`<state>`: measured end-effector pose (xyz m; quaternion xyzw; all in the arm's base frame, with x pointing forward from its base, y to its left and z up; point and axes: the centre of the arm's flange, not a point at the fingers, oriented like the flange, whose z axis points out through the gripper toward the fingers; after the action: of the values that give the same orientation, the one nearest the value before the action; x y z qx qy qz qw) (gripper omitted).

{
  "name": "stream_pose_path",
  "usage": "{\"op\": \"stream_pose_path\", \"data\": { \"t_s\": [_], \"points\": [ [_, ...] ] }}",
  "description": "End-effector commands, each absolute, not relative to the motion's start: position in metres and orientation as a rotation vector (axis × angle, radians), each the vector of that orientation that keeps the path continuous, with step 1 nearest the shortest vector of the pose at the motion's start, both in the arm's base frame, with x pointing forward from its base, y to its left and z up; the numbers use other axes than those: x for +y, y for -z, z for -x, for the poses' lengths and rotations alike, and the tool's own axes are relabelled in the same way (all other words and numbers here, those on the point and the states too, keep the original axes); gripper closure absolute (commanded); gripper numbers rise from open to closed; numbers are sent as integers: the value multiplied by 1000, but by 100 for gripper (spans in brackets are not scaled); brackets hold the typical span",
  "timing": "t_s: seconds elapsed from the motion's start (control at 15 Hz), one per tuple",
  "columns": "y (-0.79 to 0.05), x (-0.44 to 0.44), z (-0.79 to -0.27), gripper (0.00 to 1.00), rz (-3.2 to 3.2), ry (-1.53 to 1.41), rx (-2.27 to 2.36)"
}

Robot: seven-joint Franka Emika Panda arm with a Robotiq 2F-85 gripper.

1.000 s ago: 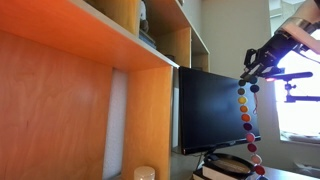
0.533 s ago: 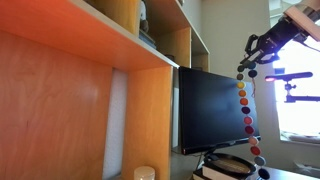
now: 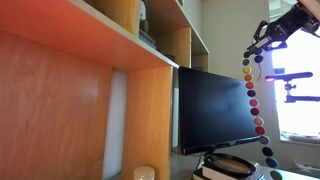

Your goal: Pick the string of beads and place it over the computer

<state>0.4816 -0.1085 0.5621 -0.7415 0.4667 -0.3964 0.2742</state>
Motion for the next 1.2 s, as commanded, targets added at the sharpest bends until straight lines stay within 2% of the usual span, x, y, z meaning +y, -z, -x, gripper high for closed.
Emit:
{"op": "stream_pose_path", "data": {
  "t_s": [0.0, 0.6, 0.67, 1.13],
  "points": [
    [-563, -110, -481, 79, 1992, 1069, 1256],
    [-559, -109, -482, 79, 1999, 1062, 1259],
    [-559, -109, -482, 95, 1999, 1062, 1259],
    [-592, -132, -485, 95, 1914, 1103, 1279]
  ]
}}
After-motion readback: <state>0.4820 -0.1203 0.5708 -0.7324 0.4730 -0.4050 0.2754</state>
